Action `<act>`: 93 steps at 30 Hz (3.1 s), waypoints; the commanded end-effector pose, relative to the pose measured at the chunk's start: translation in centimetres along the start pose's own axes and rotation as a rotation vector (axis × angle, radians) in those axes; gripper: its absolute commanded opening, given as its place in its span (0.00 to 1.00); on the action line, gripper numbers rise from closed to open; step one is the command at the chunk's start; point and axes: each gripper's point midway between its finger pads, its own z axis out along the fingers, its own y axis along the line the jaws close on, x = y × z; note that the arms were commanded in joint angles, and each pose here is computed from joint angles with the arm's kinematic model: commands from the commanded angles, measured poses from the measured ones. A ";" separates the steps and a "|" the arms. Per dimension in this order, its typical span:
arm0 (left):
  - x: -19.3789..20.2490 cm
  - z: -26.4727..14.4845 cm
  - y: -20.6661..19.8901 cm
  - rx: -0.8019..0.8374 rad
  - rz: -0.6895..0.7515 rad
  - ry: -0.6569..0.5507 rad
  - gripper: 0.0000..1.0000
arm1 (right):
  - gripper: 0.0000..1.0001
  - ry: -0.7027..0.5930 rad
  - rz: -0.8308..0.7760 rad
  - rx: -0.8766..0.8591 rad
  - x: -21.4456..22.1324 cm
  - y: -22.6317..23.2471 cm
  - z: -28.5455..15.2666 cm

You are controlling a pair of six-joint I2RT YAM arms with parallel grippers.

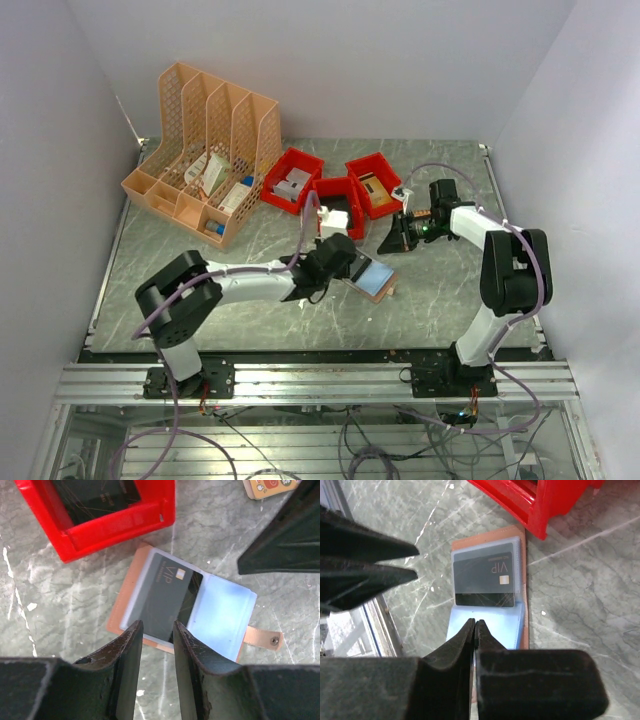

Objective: Put the credit cards into the card holder
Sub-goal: Insert the credit card into the card holder.

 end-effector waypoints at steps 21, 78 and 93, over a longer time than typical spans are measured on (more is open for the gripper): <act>4.3 4.3 2.9 0.216 -0.154 0.229 0.28 | 0.00 0.171 0.011 0.169 3.4 -2.2 3.2; 6.9 1.2 -4.1 0.355 -0.186 0.258 0.28 | 0.27 0.191 -0.031 0.167 3.9 -1.6 0.0; 7.3 1.6 -4.9 0.397 -0.201 0.262 0.31 | 0.39 0.257 0.057 0.143 6.1 -2.3 1.1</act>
